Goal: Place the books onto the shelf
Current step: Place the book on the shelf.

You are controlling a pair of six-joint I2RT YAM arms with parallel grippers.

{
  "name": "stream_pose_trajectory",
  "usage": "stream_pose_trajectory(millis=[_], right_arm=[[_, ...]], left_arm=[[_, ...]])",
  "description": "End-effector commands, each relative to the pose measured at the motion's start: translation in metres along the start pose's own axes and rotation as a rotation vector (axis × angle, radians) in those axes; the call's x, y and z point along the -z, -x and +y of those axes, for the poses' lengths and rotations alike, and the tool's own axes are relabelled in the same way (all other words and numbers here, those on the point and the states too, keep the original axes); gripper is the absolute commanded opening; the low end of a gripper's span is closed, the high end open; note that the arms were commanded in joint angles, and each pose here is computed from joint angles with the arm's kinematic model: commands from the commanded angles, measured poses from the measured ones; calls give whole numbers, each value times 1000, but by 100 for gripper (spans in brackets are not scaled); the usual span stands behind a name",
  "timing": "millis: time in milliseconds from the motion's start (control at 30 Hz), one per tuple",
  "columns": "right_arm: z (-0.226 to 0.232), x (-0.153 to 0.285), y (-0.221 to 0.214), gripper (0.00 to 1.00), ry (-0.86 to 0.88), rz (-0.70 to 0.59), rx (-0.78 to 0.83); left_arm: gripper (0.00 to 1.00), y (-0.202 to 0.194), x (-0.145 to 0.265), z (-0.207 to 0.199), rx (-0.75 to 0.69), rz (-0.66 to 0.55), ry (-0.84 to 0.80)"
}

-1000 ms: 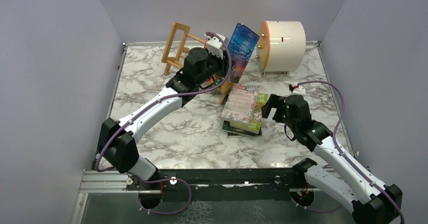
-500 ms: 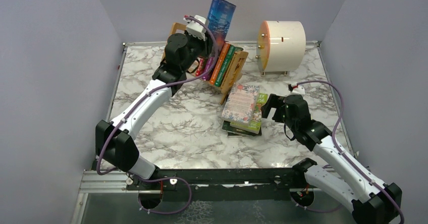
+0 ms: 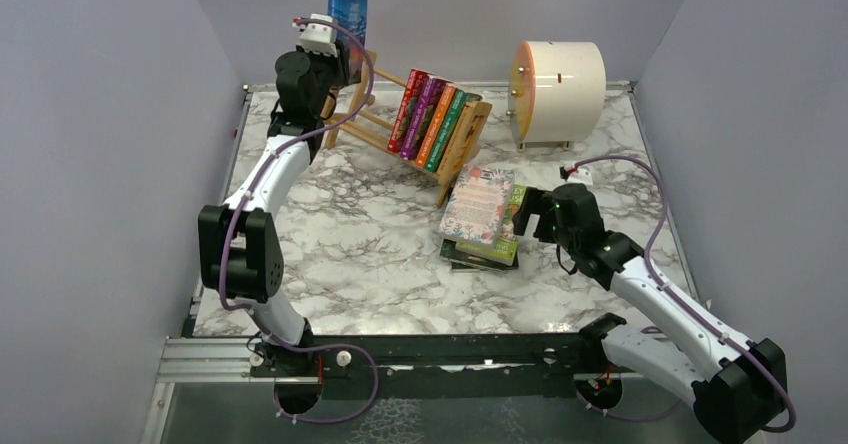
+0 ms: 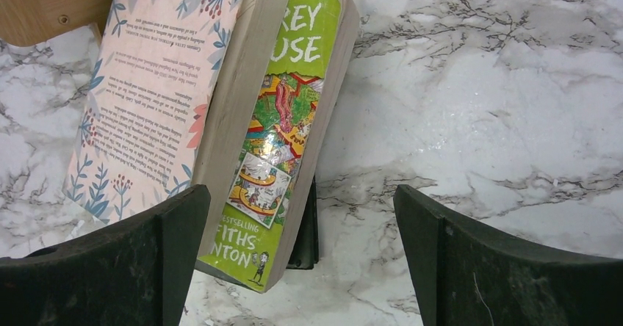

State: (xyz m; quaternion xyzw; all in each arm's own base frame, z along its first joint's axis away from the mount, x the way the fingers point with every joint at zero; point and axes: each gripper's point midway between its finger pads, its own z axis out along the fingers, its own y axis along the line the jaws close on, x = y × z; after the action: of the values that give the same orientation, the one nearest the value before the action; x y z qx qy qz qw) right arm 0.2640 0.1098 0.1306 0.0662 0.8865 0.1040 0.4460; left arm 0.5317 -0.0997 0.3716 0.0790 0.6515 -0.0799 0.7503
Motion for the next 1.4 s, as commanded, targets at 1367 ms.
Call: stream_pose_trajectory(millis=[1367], right_arm=[[15, -4, 1, 95, 53, 13, -14]], left_arm=[[0, -102, -10, -82, 20, -20, -381]])
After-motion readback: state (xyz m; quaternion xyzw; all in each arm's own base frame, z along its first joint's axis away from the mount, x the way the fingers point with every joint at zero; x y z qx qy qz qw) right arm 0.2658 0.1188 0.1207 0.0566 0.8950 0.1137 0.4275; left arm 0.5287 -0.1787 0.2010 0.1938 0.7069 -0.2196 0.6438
